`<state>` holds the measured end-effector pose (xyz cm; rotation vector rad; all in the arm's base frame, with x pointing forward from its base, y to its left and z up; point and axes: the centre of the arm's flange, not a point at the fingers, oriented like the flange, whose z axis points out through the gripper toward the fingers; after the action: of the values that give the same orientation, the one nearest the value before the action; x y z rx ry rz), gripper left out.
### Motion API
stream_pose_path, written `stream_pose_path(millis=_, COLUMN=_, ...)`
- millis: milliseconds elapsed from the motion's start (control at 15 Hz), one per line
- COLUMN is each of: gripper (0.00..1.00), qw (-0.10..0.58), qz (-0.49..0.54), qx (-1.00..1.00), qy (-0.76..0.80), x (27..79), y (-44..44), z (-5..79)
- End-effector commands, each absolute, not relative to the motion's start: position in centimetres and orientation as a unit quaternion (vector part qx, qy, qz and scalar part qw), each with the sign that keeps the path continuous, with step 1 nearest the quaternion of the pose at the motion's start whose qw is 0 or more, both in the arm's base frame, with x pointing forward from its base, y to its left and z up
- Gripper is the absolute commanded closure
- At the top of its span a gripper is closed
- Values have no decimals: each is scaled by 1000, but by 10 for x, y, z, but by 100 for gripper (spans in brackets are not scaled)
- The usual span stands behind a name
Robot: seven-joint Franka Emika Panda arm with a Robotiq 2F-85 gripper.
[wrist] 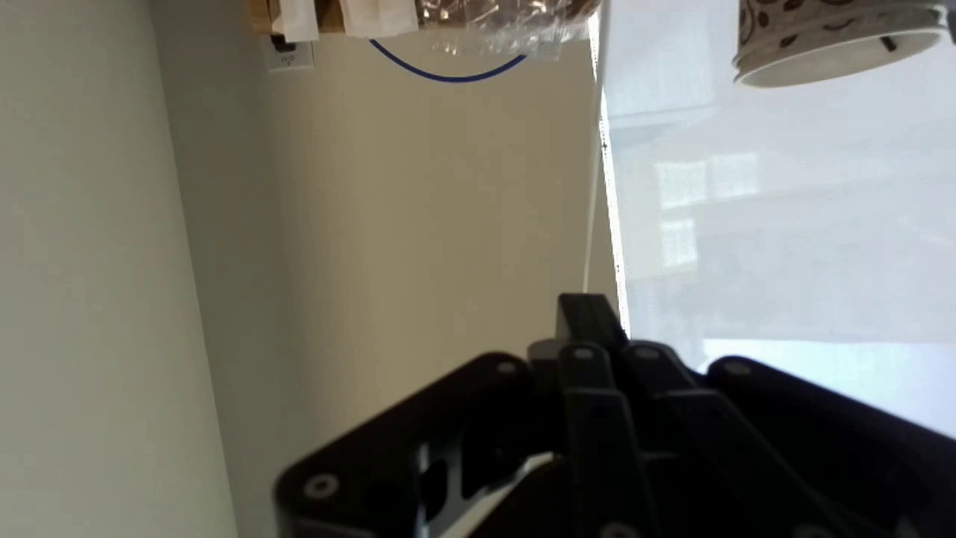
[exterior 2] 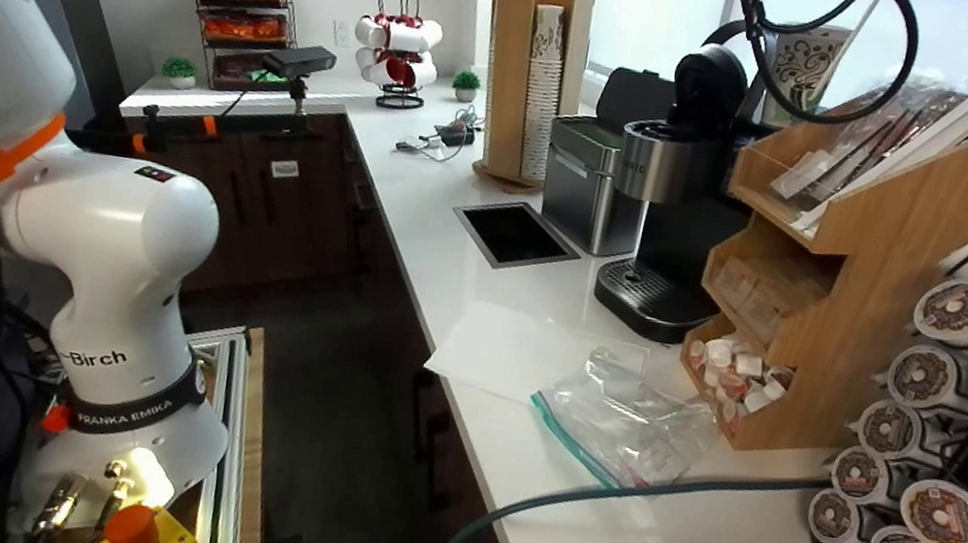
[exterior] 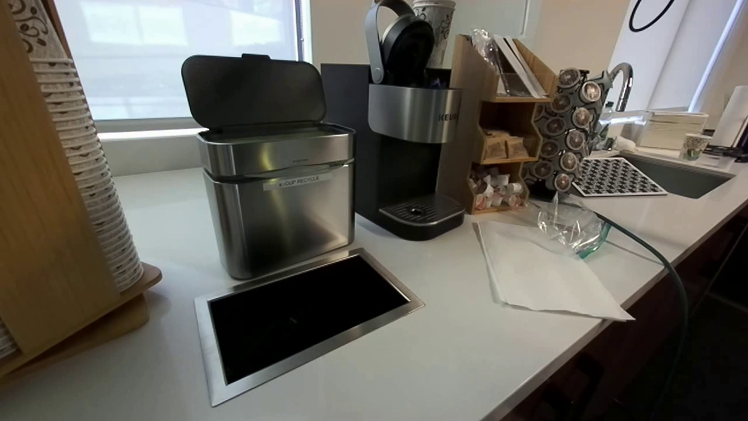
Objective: Take the knife out of the cup and put it in the dish rack
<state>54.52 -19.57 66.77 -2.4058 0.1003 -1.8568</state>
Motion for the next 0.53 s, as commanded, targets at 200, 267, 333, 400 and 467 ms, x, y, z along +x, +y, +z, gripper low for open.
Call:
stream_pose_path(millis=200, gripper=100, qw=41, qz=-599, qx=-798, qy=49, x=568, y=-212, z=643)
stream_pose_path(millis=267, gripper=100, qw=37, qz=-598, qx=-799, qy=52, x=570, y=-214, z=639)
stream_pose_path(millis=333, gripper=100, qw=37, qz=-595, qx=-801, qy=53, x=571, y=-215, z=637)
stream_pose_path(millis=400, gripper=100, qw=33, qz=-594, qx=-802, qy=54, x=572, y=-216, z=633)
stream_pose_path(millis=467, gripper=100, qw=31, qz=-591, qx=-804, qy=55, x=573, y=-216, z=630)
